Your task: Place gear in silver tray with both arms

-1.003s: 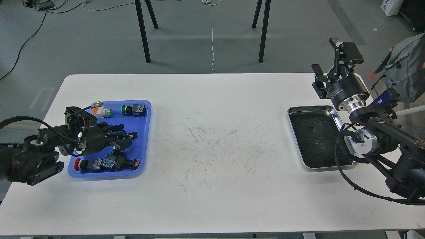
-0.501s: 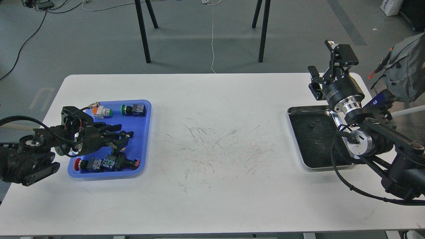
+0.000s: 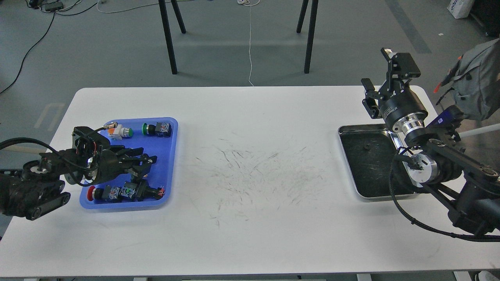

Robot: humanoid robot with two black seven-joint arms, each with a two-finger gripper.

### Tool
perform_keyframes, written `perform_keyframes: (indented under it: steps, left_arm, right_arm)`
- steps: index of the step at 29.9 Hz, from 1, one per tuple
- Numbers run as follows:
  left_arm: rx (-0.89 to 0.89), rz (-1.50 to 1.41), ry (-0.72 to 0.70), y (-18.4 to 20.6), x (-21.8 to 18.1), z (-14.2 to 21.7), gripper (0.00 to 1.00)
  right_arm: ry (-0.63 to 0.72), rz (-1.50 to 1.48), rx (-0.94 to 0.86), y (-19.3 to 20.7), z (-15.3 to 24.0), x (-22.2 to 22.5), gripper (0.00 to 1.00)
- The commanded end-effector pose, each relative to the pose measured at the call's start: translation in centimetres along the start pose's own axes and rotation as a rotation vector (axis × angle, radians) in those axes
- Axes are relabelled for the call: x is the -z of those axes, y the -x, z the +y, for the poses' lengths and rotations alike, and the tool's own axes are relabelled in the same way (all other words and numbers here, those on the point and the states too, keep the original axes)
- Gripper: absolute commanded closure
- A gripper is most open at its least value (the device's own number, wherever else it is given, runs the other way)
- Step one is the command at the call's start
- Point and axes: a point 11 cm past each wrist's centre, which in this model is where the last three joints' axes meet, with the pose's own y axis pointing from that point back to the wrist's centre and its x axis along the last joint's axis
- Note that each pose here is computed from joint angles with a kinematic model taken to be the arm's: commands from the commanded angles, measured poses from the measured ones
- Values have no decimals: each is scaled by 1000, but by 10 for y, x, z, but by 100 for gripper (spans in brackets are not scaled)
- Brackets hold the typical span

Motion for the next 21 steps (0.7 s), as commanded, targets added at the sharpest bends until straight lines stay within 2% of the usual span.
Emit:
perform_keyframes:
  steps: [1,21]
  left_arm:
    - [2,0,-6,2,2,1,51]
    - [1,-1,-29,3,9,3,75]
  right_arm:
    - [1,1,1,0,0,0,5]
    - [3,1,3,1,0,-1,5]
